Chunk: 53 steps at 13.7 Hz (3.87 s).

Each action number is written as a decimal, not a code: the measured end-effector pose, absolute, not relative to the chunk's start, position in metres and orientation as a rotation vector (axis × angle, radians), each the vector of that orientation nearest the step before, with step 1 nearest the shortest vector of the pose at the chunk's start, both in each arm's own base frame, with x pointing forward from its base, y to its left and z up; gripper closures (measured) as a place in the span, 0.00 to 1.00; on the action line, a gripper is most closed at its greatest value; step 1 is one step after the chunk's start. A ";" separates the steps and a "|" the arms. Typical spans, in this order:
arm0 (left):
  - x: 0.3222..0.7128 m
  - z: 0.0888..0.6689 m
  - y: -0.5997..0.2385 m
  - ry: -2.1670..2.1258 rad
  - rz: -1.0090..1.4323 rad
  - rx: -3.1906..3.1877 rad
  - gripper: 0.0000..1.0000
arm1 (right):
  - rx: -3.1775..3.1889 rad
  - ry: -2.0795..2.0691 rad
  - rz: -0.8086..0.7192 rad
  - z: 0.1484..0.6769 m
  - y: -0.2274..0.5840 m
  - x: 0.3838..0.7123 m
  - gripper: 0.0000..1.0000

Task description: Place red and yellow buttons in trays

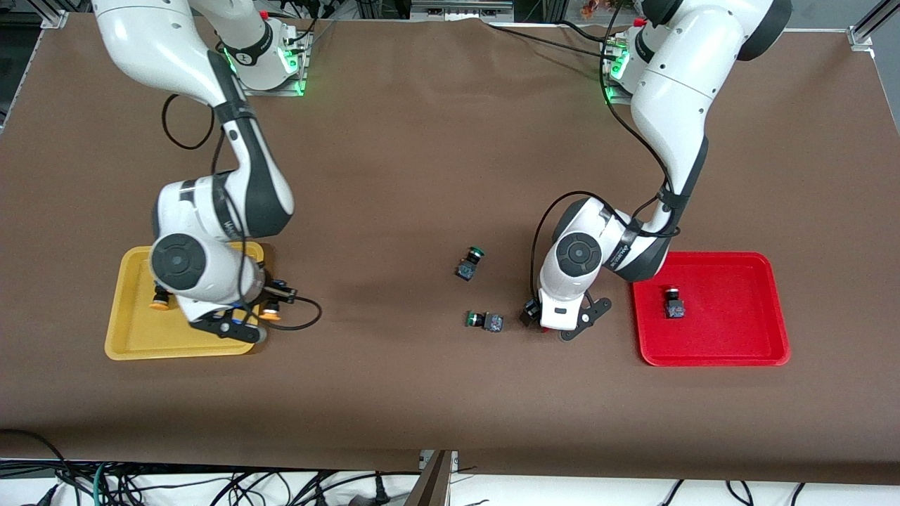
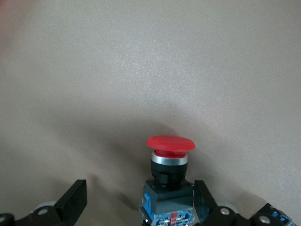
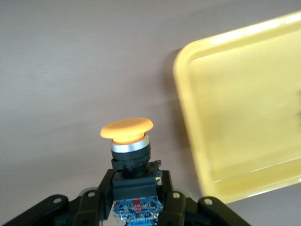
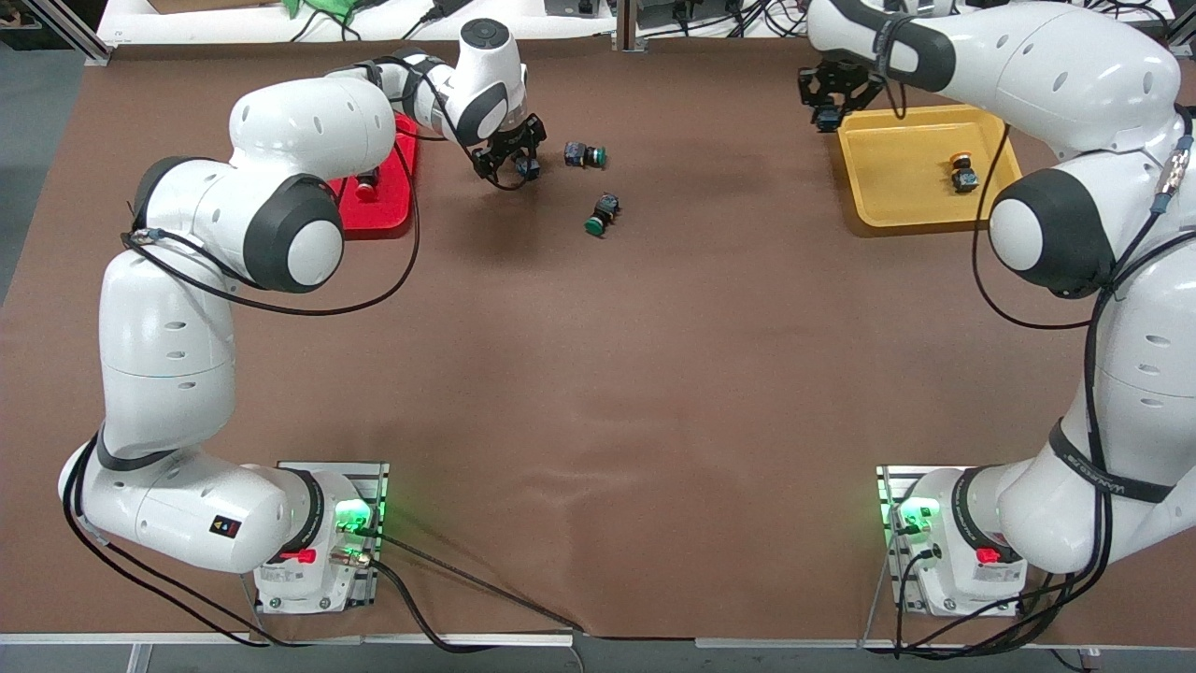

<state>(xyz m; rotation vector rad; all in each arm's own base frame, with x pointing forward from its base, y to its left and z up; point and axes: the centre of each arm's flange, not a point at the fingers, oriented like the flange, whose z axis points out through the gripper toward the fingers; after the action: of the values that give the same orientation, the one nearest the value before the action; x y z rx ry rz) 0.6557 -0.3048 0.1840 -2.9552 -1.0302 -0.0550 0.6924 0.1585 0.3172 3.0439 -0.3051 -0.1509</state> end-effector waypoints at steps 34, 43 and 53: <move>0.696 0.333 -0.068 -0.255 0.285 -3.043 0.59 | 3.166 0.022 -0.196 0.259 -0.020 0.688 0.00; 0.641 0.215 0.098 0.079 0.035 -3.090 0.59 | 3.181 0.108 -0.218 0.455 -0.009 0.668 0.00; 0.639 0.251 0.094 0.113 -0.074 -3.073 0.02 | 3.123 0.172 -0.292 0.543 0.000 0.635 0.00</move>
<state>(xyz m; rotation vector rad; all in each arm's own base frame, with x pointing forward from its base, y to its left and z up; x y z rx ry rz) 0.6387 0.0939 0.2506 -3.0727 0.1128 -0.0739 0.6352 -0.0003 0.5429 3.1233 0.1720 -0.2923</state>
